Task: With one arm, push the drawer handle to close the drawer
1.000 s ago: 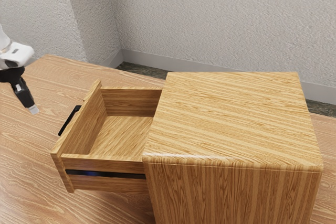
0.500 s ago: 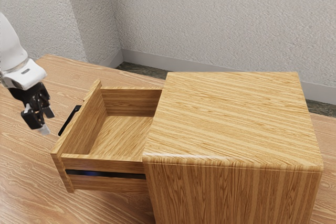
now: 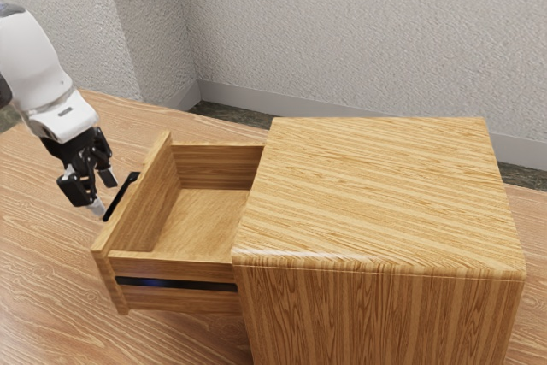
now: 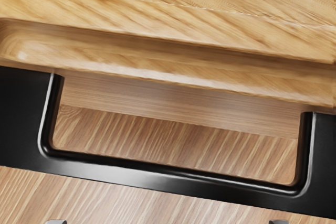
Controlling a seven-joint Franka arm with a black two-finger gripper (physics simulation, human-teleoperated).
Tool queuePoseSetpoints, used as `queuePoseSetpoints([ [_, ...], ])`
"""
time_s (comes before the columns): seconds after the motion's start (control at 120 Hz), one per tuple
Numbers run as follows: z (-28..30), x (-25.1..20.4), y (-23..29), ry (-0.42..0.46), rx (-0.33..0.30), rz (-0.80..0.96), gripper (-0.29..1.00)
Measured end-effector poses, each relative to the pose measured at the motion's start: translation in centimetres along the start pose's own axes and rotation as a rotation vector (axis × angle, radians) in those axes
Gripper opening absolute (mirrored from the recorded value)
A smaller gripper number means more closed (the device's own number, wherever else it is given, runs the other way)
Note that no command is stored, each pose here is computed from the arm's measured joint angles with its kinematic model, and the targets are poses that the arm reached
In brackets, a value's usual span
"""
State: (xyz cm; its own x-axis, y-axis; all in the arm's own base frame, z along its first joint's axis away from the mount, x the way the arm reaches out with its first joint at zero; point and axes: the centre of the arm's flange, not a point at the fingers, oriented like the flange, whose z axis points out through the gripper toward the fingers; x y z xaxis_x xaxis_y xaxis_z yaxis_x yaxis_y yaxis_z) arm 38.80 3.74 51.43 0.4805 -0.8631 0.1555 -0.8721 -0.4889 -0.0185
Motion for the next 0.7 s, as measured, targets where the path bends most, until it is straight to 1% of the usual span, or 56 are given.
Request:
queuePoseSetpoints([
  [0.383, 1.2, 5.3, 2.6, -0.006, -0.024, 0.108, 0.5],
  [0.592, 2.2, 8.0, 2.3, -0.025, 0.008, 0.079, 0.5],
  [0.7, 2.0, 9.4, 2.4, -0.003, 0.021, 0.068, 0.5],
])
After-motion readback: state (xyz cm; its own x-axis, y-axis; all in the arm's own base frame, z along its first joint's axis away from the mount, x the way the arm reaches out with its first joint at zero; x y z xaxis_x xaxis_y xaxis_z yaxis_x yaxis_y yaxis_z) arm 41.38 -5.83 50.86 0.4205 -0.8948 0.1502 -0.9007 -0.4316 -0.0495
